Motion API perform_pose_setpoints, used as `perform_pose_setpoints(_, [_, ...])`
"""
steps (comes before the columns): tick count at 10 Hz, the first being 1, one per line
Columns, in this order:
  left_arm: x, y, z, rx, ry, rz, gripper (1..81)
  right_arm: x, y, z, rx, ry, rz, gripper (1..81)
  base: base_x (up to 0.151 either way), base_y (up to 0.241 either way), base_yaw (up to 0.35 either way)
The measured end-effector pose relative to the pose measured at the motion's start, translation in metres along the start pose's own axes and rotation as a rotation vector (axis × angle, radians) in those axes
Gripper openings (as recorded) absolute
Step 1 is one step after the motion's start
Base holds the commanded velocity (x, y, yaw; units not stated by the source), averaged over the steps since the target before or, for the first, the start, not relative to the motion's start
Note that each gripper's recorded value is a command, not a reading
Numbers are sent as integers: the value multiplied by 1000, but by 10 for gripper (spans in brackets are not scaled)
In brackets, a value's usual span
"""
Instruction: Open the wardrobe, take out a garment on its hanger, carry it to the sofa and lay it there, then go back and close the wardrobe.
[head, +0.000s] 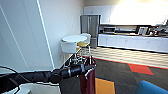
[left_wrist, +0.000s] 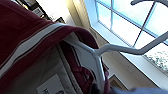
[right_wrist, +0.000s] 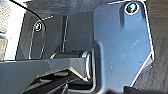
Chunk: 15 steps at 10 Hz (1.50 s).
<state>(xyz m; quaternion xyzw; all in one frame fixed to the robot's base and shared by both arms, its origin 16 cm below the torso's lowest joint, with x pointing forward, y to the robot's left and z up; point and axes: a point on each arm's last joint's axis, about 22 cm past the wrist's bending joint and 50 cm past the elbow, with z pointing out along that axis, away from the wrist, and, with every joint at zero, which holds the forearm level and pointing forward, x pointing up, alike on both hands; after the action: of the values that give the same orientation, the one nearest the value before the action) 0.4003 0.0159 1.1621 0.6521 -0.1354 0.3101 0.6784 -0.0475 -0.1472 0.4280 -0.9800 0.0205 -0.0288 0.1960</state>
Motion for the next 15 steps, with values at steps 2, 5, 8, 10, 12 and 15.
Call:
perform_pose_setpoints(2, [0, 0, 0, 0, -1, 0, 10, 0, 1, 0, -2, 1, 0, 811, 0, 0, -281])
perform_pose_setpoints(5, [-2, 2, 1, -6, -5, 3, 10, 0, 1, 0, -3, 1, -1, 811, 0, 0, -281])
perform_pose_setpoints(8, [-3, 4, 2, -10, -8, 9, 10, 0, -1, 0, -1, 0, 0, 811, 0, 0, -282])
perform_pose_setpoints(10, [-5, 5, 4, -15, -11, 12, 10, 0, -1, 0, -1, 0, 0, 811, 0, 0, -283])
perform_pose_setpoints(12, [-5, 5, 4, -15, -12, 11, 10, -1, 0, 0, -2, -1, 0, 811, 0, 0, -284])
perform_pose_setpoints(15, [-7, 7, 7, -22, -16, 10, 10, -1, 0, 0, -3, -1, 0, 811, 0, 0, -284])
